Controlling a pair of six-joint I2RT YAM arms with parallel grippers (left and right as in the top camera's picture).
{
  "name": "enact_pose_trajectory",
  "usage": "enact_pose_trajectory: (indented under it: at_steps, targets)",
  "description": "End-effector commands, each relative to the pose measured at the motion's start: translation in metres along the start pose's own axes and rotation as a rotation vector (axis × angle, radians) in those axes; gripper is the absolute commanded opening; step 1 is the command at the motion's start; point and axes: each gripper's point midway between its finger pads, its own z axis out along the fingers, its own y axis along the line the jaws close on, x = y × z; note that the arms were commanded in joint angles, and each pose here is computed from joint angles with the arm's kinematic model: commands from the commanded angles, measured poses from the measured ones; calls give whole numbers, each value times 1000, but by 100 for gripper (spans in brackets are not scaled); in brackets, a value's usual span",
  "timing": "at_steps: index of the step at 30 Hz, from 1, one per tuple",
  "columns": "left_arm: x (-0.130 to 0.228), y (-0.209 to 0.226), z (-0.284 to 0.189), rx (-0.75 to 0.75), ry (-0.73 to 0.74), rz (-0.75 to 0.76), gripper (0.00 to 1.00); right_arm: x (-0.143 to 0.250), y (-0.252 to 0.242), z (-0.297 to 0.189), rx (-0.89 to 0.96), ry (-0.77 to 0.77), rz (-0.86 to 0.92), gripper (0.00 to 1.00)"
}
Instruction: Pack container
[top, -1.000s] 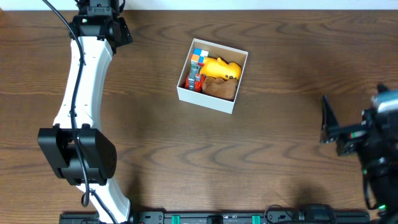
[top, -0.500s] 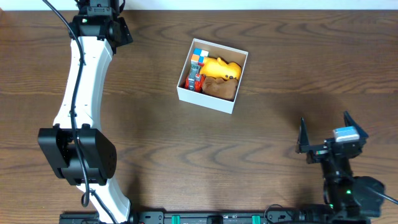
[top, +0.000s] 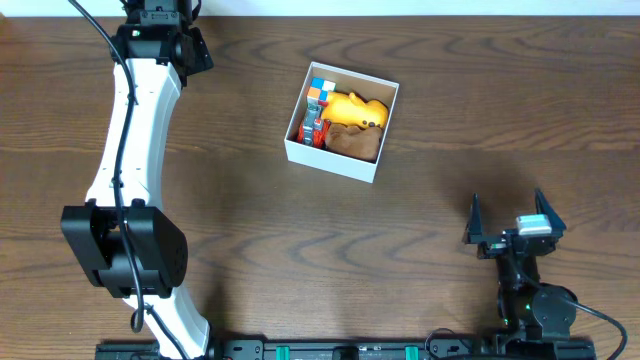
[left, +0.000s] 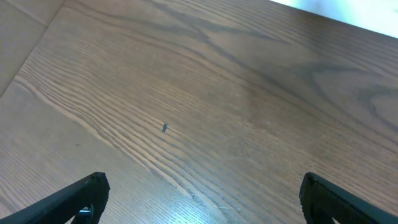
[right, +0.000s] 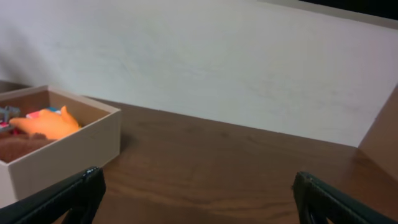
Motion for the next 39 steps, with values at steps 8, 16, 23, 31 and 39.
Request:
enact_pose_trajectory:
  at_steps: [8,16,23,31,39]
  targets:
    - [-3,1,-2,0,-8,-7,98,21,5,-1,-9,67,25,99]
    - [-3,1,-2,0,-8,-7,98,24,5,-1,-12,81,-4,99]
    - [-3,1,-2,0,-8,-7,98,30,6,-1,-15,102,-3,99]
    - [-3,1,-2,0,-8,-7,98,36,6,-2,-18,128,-1,99]
    - [-3,1,-2,0,-8,-7,98,36,6,-2,-18,129,-1,99]
